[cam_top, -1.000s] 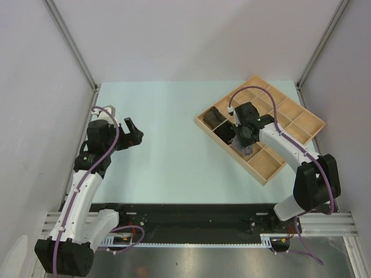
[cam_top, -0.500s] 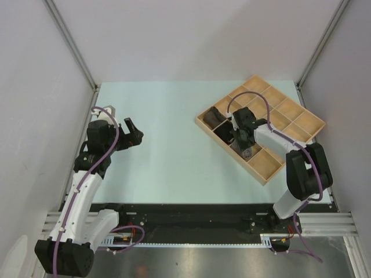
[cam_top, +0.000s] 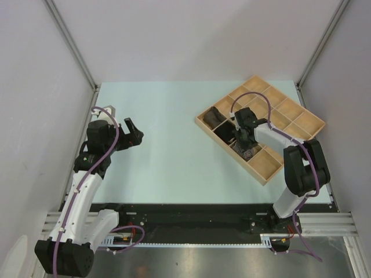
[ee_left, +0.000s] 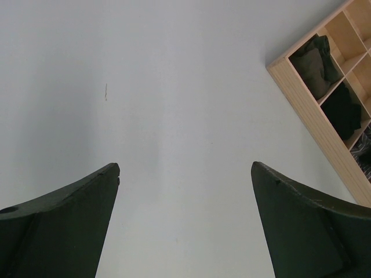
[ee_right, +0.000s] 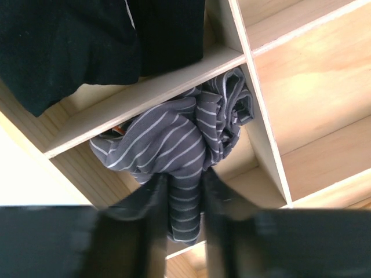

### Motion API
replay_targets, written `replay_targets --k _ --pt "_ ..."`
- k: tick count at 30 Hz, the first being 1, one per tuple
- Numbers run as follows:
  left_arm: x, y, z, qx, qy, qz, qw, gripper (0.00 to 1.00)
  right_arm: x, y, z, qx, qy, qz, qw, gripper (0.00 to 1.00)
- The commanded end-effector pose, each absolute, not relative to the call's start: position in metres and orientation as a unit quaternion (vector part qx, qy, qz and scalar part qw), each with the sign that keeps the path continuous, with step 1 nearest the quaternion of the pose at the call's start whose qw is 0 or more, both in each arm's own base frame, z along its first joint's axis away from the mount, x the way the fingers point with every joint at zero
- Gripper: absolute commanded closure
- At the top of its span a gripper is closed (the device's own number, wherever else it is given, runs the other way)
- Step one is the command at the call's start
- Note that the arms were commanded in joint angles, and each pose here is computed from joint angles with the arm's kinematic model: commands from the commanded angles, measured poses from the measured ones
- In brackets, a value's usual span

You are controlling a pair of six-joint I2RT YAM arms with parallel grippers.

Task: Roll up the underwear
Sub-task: Place the underwear in the storage box, then reset both arms

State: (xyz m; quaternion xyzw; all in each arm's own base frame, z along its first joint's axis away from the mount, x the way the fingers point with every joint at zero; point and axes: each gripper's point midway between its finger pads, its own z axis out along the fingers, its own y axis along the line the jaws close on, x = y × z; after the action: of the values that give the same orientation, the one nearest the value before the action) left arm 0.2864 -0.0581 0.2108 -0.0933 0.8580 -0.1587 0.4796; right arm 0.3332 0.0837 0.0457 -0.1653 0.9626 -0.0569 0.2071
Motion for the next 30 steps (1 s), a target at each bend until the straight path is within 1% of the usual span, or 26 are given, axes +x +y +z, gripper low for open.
replay_targets --k 1,4,6,9,10,14,15,16,21,24,27,30 --pt "0.288 -0.058 0.216 -0.086 0.851 -0.163 0.492 0.0 0.328 0.075 0.041 -0.143 0.967 -0.068 0.201 0.58" --pt "0.288 -0.058 0.215 -0.086 0.853 -0.162 0.489 0.0 0.329 0.078 0.056 -0.14 0.964 -0.058 0.217 0.43" --pt "0.288 -0.057 0.215 -0.087 0.853 -0.161 0.489 0.0 0.331 0.078 0.069 -0.136 0.961 -0.058 0.232 0.4" --pt "0.288 -0.056 0.215 -0.088 0.853 -0.159 0.489 0.0 0.331 0.078 0.084 -0.133 0.959 -0.055 0.245 0.29" --pt "0.288 -0.057 0.215 -0.087 0.853 -0.16 0.489 0.0 0.331 0.079 0.093 -0.132 0.957 -0.05 0.255 0.22" --pt "0.288 -0.053 0.215 -0.091 0.853 -0.156 0.49 0.0 0.331 0.084 0.126 -0.127 0.946 -0.028 0.296 0.18" --pt "0.288 -0.053 0.216 -0.091 0.852 -0.155 0.492 0.0 0.332 0.084 0.134 -0.12 0.944 -0.024 0.308 0.09" --pt "0.288 -0.053 0.218 -0.089 0.85 -0.155 0.496 0.0 0.333 0.083 0.142 -0.112 0.941 -0.021 0.319 0.06" --pt "0.285 -0.043 0.231 -0.088 0.837 -0.133 0.524 0.0 0.341 0.071 0.202 -0.006 0.907 0.029 0.421 0.0" --pt "0.282 -0.036 0.24 -0.09 0.825 -0.116 0.545 0.0 0.34 0.06 0.237 0.039 0.874 0.049 0.482 0.0" --pt "0.278 -0.031 0.247 -0.094 0.815 -0.107 0.562 0.0 0.336 0.044 0.252 0.095 0.851 0.066 0.513 0.0" --pt "0.277 -0.03 0.252 -0.091 0.808 -0.104 0.573 0.0 0.329 0.028 0.254 0.129 0.839 0.065 0.525 0.0"
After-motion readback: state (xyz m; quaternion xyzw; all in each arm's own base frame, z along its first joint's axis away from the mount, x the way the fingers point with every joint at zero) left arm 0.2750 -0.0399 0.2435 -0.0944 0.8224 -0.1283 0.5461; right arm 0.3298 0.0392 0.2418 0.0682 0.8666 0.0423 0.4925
